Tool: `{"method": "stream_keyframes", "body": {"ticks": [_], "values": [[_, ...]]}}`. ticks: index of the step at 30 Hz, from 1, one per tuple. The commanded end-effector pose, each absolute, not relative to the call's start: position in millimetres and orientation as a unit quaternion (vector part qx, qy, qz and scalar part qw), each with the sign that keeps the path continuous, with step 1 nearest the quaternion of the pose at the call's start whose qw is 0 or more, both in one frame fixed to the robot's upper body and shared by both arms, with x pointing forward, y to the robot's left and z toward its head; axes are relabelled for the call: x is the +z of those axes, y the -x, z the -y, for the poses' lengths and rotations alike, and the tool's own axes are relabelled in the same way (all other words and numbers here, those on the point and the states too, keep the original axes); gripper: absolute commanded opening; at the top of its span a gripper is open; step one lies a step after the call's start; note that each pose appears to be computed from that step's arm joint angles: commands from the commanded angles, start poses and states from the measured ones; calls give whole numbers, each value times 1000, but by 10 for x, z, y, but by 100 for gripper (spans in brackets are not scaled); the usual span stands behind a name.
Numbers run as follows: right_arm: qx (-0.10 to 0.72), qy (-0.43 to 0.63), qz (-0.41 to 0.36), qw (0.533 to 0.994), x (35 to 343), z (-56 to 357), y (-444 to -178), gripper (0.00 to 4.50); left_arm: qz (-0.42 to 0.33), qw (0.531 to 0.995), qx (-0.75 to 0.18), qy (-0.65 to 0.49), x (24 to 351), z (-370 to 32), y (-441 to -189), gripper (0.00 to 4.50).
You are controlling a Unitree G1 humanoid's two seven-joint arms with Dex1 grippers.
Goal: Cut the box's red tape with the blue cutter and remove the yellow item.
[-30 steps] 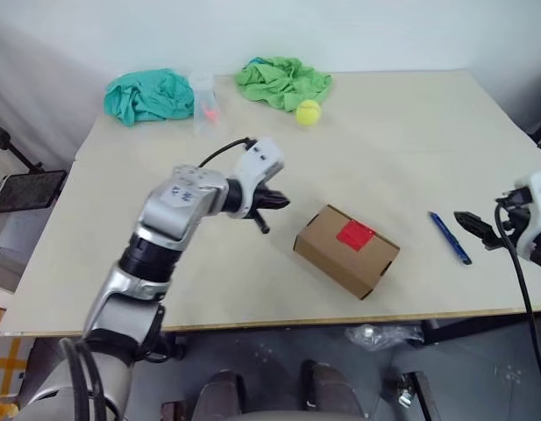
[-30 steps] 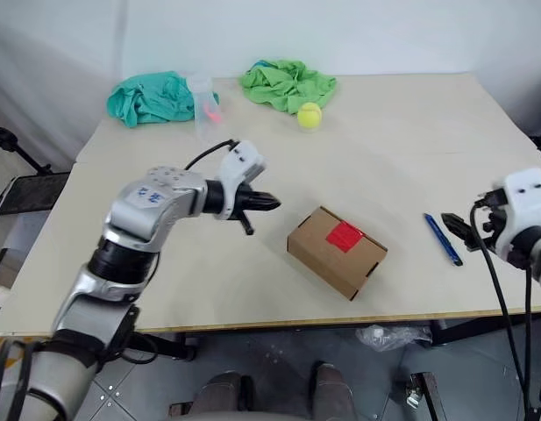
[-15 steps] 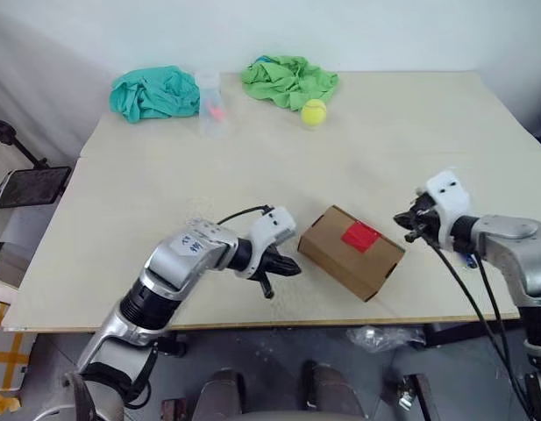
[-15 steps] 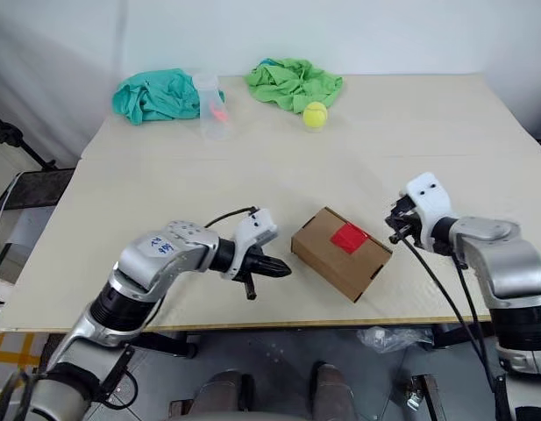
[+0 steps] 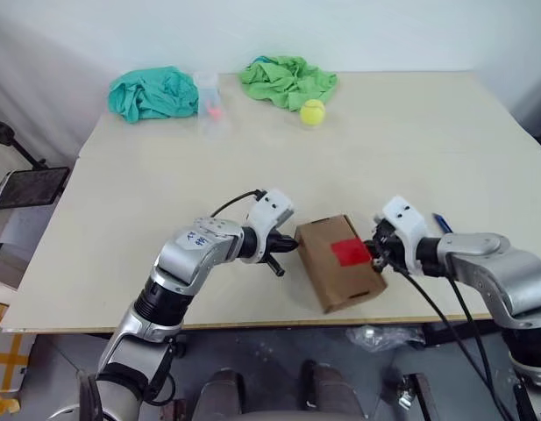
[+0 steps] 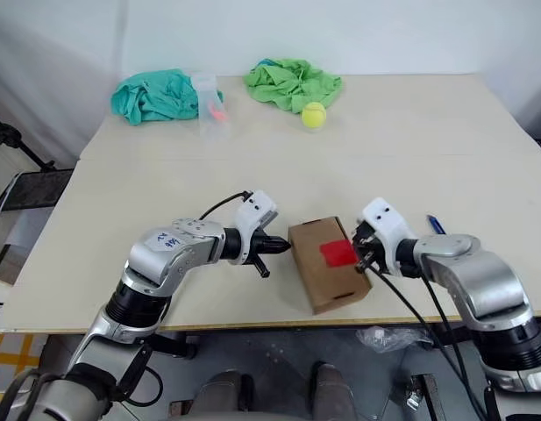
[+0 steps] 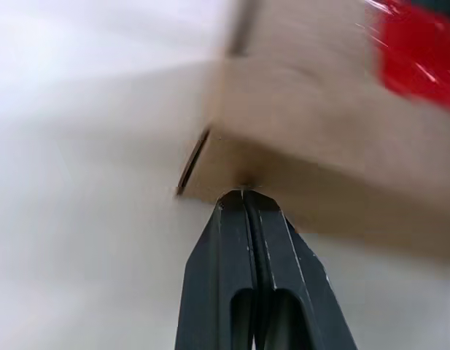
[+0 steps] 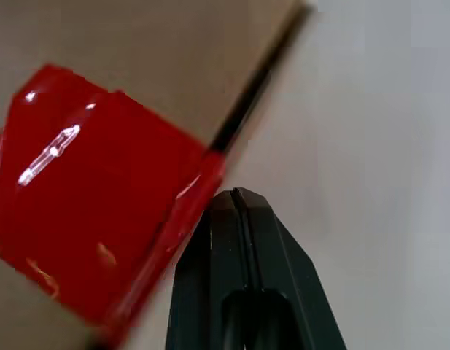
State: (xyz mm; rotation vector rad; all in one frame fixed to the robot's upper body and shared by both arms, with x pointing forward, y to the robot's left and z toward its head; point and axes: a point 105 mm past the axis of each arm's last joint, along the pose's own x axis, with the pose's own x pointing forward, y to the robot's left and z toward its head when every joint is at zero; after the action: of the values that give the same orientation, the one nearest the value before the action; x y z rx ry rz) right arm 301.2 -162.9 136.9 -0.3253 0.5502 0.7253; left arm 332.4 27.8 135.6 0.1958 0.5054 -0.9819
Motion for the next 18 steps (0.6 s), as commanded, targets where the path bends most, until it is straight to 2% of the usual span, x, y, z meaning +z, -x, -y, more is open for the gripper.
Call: {"method": "stream_keyframes", "body": {"ticks": [1,5,10,14,18], "values": [[351,154,-243,891,1484,1495,-2900,1,-205,860,-456,-103,1538,-270,-3432,0],[318,141,-242,906,1483,1527,-2894,1,-208,857,-458,-111,1543,-272,-3450,0],[256,147,-248,923,1512,1763,-2860,1,-207,859,-451,-127,1614,-423,-3473,0],[179,135,-217,950,1752,2019,-2869,1,-194,850,-477,-111,1834,-572,-3460,0],[169,107,-189,961,1943,2004,-2817,1,-196,823,-532,-43,2063,-599,-3327,0]]}}
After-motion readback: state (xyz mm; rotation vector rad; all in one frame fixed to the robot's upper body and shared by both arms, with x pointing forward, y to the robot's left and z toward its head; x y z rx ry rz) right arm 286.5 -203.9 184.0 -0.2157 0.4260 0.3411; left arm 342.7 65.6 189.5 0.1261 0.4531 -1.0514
